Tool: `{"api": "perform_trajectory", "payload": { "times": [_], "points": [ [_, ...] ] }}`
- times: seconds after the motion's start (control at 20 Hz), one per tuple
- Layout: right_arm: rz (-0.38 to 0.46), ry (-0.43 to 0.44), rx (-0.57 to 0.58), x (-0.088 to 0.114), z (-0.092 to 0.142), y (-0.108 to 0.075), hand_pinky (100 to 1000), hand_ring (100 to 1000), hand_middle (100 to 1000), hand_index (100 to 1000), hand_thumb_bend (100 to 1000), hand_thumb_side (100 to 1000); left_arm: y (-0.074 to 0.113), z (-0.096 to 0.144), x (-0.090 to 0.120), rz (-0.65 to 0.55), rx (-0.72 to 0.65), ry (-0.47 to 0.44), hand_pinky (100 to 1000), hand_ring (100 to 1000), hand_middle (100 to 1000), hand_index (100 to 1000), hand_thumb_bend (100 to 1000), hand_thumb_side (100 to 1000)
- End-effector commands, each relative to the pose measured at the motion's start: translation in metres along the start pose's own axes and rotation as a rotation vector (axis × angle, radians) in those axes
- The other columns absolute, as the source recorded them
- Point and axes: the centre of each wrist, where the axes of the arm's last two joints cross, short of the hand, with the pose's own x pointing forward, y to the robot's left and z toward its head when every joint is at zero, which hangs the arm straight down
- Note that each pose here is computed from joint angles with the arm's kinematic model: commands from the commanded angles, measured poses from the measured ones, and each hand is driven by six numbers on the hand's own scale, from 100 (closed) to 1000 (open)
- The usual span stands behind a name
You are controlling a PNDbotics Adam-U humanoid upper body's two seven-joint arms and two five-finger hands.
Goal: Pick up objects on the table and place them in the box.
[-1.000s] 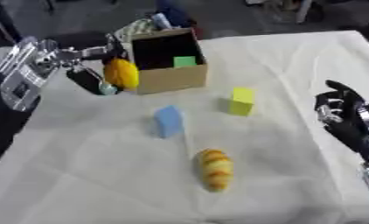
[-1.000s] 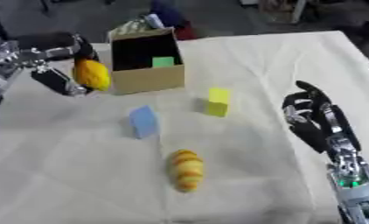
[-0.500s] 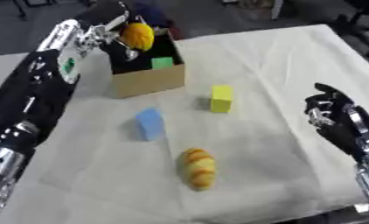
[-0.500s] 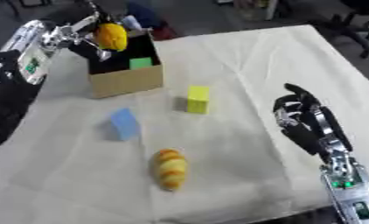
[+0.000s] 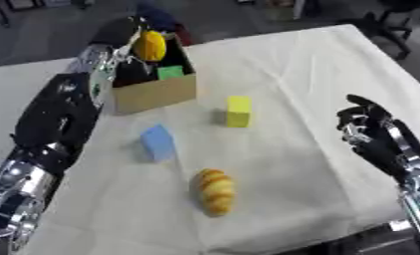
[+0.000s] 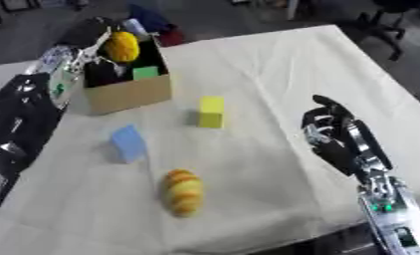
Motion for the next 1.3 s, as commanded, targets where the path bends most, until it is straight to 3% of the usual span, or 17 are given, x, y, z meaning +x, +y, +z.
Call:
{"api": "perform_trajectory", "payload": {
  "times": [0.05, 0.25, 0.4, 0.55, 0.7, 0.9, 1.1, 1.15, 1.3],
  "points": [
    [0.006, -0.022, -0.005, 0.005, -0.004, -0.004, 562, 650, 694, 923, 100, 581, 0.014, -0.002, -0.009, -0.023, -0.005, 0.029, 855, 852, 870, 918, 569, 573],
    [0.005, -0.019, -0.008, 0.004, -0.003, -0.005, 562, 650, 694, 923, 100, 581, 0.024, 0.000, -0.016, 0.000, 0.011, 0.036, 851, 847, 866, 918, 549, 626],
    [0.006, -0.019, -0.013, 0.004, -0.003, -0.006, 562, 650, 694, 923, 100, 580, 0.038, 0.003, -0.019, 0.041, 0.049, -0.042, 796, 742, 739, 845, 474, 515],
    [0.010, -0.013, -0.027, 0.003, -0.002, -0.008, 562, 650, 694, 924, 100, 579, 0.055, 0.010, -0.021, 0.066, -0.007, -0.285, 777, 696, 681, 810, 426, 383],
    [0.017, -0.007, -0.038, 0.002, -0.001, -0.011, 562, 651, 694, 924, 100, 577, 0.074, 0.022, -0.025, -0.005, -0.138, -0.506, 778, 705, 698, 822, 446, 362],
    [0.026, -0.006, -0.048, 0.001, -0.001, -0.014, 562, 651, 695, 924, 100, 576, 0.088, 0.043, -0.020, -0.144, -0.335, -0.685, 788, 732, 735, 844, 500, 348],
    [0.029, -0.006, -0.053, 0.001, -0.001, -0.015, 562, 651, 695, 924, 100, 575, 0.077, 0.053, -0.013, -0.196, -0.503, -0.735, 796, 756, 774, 877, 549, 401],
    [0.029, -0.007, -0.052, 0.002, -0.001, -0.015, 562, 651, 695, 924, 100, 575, 0.071, 0.054, -0.011, -0.204, -0.537, -0.736, 803, 767, 790, 890, 622, 466],
    [0.028, -0.008, -0.053, 0.002, -0.001, -0.014, 562, 651, 695, 924, 100, 575, 0.055, 0.053, -0.003, -0.237, -0.598, -0.745, 812, 780, 813, 903, 692, 492]
  ]
}}
